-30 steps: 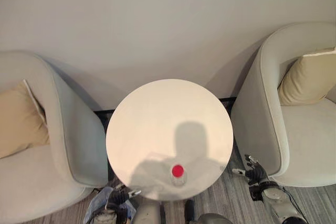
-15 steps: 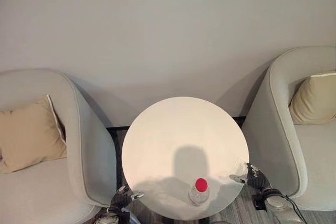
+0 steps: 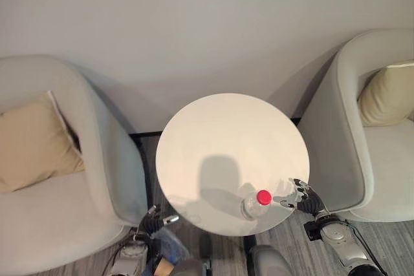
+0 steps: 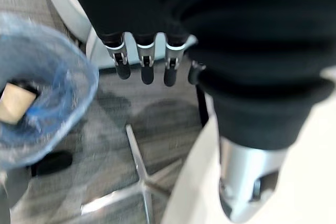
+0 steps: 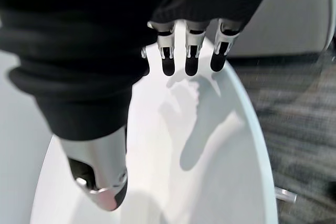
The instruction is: Gather garbage on tea table into small bin, then transfer packed bag to large trash can.
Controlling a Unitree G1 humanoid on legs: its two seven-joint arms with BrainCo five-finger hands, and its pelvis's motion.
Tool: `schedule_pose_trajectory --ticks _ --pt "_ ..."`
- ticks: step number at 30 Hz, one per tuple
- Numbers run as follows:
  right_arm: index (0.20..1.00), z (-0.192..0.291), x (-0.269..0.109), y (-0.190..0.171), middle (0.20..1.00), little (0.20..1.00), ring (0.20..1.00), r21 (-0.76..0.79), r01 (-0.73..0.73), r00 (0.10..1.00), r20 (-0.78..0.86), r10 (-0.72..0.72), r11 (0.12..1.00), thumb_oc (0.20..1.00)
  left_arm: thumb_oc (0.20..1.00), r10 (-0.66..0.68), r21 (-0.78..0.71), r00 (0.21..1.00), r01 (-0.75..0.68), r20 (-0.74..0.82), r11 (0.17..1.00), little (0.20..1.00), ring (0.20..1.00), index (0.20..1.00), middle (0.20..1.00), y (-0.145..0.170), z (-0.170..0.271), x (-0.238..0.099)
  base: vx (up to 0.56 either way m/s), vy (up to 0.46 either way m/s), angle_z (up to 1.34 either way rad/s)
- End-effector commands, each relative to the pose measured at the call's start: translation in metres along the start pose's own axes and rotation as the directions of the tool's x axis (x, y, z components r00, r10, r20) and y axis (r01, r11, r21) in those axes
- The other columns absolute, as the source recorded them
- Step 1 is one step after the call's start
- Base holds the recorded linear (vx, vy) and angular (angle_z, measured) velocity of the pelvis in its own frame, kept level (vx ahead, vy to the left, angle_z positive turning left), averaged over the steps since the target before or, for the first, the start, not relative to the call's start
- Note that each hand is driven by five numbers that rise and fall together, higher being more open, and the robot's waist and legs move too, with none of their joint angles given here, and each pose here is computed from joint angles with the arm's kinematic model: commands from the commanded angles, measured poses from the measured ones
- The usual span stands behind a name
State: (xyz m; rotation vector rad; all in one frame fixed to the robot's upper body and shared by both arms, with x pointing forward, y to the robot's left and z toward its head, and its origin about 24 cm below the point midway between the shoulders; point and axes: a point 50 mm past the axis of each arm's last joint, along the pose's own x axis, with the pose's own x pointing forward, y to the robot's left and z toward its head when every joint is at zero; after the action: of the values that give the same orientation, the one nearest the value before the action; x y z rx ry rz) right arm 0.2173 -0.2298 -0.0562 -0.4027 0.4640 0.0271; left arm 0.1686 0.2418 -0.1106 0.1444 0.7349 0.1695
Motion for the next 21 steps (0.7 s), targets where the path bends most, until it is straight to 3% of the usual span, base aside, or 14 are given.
schedule_pose_trajectory --ticks 1,11,21 --pt "1.000 0.033 0.005 -0.004 1.000 1.000 1.000 -0.013 0.019 0.986 0.164 -0.016 1.000 1.000 1.000 0.029 0.001 0.999 -0.029 0.022 1.000 1.000 1.000 1.000 1.000 0.007 0.002 0.000 -0.09 -0.289 0.10" --pt "1.000 0.062 0.002 -0.025 1.000 1.000 1.000 -0.212 0.098 0.956 0.290 -0.033 0.972 1.000 1.000 -0.034 0.034 0.998 0.032 0.053 0.999 1.000 1.000 1.000 1.000 -0.012 0.010 0.002 -0.16 -0.091 0.63" --pt "1.000 0.065 0.000 -0.019 1.000 1.000 1.000 -0.268 0.083 0.952 0.307 0.003 0.960 1.000 1.000 -0.045 0.067 0.999 0.046 -0.021 0.997 1.000 1.000 1.000 1.000 -0.011 -0.012 -0.005 0.04 0.064 0.32"
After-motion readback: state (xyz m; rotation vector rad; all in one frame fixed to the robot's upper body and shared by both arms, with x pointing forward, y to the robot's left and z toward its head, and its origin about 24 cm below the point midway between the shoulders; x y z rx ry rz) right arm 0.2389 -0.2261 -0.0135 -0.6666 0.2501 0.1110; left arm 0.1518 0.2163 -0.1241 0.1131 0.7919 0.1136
